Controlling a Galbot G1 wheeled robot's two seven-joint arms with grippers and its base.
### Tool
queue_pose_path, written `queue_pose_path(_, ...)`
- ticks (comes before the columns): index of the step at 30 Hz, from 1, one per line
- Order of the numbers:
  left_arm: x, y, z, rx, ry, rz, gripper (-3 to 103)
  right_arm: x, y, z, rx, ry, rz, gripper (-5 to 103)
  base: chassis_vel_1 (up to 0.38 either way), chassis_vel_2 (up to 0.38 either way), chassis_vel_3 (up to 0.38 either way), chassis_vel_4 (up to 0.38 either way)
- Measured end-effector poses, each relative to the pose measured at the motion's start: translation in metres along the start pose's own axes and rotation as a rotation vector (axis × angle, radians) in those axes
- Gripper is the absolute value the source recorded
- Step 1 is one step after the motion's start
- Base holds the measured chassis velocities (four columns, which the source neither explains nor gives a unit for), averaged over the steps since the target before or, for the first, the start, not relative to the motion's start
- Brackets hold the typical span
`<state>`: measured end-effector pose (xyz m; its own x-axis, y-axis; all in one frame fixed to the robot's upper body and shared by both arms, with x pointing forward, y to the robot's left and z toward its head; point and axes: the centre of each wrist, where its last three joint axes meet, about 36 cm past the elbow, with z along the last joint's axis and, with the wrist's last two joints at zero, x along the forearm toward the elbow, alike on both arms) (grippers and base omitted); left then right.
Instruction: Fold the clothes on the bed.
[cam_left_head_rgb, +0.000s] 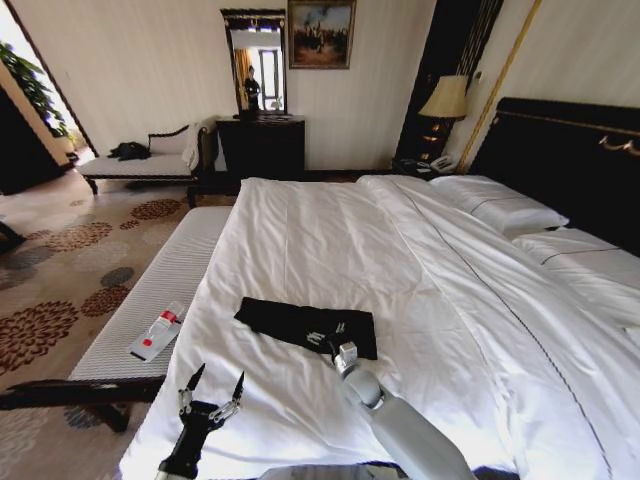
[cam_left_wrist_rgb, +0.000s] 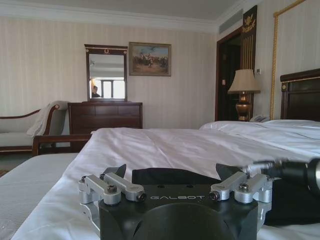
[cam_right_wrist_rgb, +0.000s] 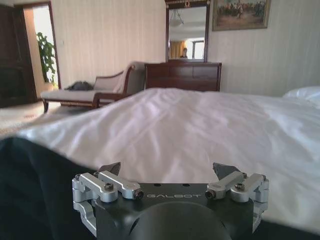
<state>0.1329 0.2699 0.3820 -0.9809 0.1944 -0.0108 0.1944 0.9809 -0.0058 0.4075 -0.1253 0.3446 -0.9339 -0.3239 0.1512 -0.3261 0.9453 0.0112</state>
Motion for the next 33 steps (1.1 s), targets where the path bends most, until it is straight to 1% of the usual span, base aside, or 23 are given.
queue_pose_path(3,0.000,0.000,0.000,0.000,0.000,0.000,100,-0.022,0.009,-0.015,-0.013,-0.007,-0.034,100,0.000,0.000,0.000,0.000)
queue_pose_path(4,0.000,0.000,0.000,0.000,0.001,0.000,100,-0.040,0.015,-0.015,-0.001,-0.002,-0.057,100,0.000,0.000,0.000,0.000)
queue_pose_path(5,0.000,0.000,0.000,0.000,0.001,0.000,100,-0.040,0.015,-0.015,-0.001,-0.002,-0.057,100,0.000,0.000,0.000,0.000)
queue_pose_path(6,0.000,0.000,0.000,0.000,0.001,0.000,100,-0.051,0.018,-0.013,0.009,0.000,-0.075,100,0.000,0.000,0.000,0.000)
queue_pose_path(8,0.000,0.000,0.000,0.000,0.001,0.000,100,-0.080,0.032,-0.002,0.037,0.008,-0.131,100,0.000,0.000,0.000,0.000)
queue_pose_path(9,0.000,0.000,0.000,0.000,0.001,0.000,100,-0.080,0.032,-0.002,0.037,0.008,-0.131,100,0.000,0.000,0.000,0.000)
queue_pose_path(10,0.000,0.000,0.000,0.000,0.001,0.000,100,-0.086,0.038,0.003,0.044,0.012,-0.150,100,0.000,0.000,0.000,0.000)
queue_pose_path(13,0.000,0.000,0.000,0.000,0.001,0.000,100,-0.097,0.050,0.032,0.073,0.046,-0.188,100,0.000,0.000,0.000,0.000)
queue_pose_path(15,0.000,0.000,0.000,0.000,0.001,0.000,100,-0.097,0.052,0.036,0.077,0.052,-0.193,100,0.000,0.000,0.000,0.000)
queue_pose_path(17,0.000,0.000,0.000,0.000,0.001,0.000,100,-0.092,0.056,0.048,0.086,0.073,-0.211,100,0.000,0.000,0.000,0.000)
queue_pose_path(20,0.000,0.000,0.000,0.000,0.001,0.000,100,-0.093,0.055,0.051,0.090,0.075,-0.208,100,0.000,0.000,0.000,0.000)
queue_pose_path(22,0.000,0.000,0.000,0.000,0.001,0.000,100,-0.094,0.052,0.045,0.079,0.065,-0.200,100,0.000,0.000,0.000,0.000)
queue_pose_path(23,0.000,0.000,0.000,0.000,0.001,0.000,100,-0.096,0.052,0.033,0.060,0.050,-0.194,100,0.000,0.000,0.000,0.000)
queue_pose_path(24,0.000,0.000,0.000,0.000,0.001,0.000,100,-0.096,0.052,0.033,0.060,0.050,-0.194,100,0.000,0.000,0.000,0.000)
queue_pose_path(27,0.000,0.000,0.000,0.000,0.001,0.000,100,-0.100,0.058,-0.009,-0.004,0.016,-0.198,100,0.000,0.000,0.000,0.000)
queue_pose_path(28,0.000,0.000,0.000,0.000,0.001,0.000,100,-0.100,0.058,-0.009,-0.004,0.016,-0.198,100,0.000,0.000,0.000,0.000)
queue_pose_path(30,0.000,0.000,0.000,0.000,0.001,0.000,100,-0.104,0.065,-0.024,-0.025,0.011,-0.214,100,0.000,0.000,0.000,0.000)
queue_pose_path(31,0.000,0.000,0.000,0.000,0.001,0.000,100,-0.106,0.070,-0.027,-0.026,0.009,-0.224,100,0.000,0.000,0.000,0.000)
queue_pose_path(32,0.000,0.000,0.000,0.000,0.001,0.000,100,-0.106,0.070,-0.027,-0.026,0.009,-0.224,100,0.000,0.000,0.000,0.000)
queue_pose_path(33,0.000,0.000,0.000,0.000,0.001,0.000,100,-0.109,0.076,-0.026,-0.024,0.012,-0.235,100,0.000,0.000,0.000,0.000)
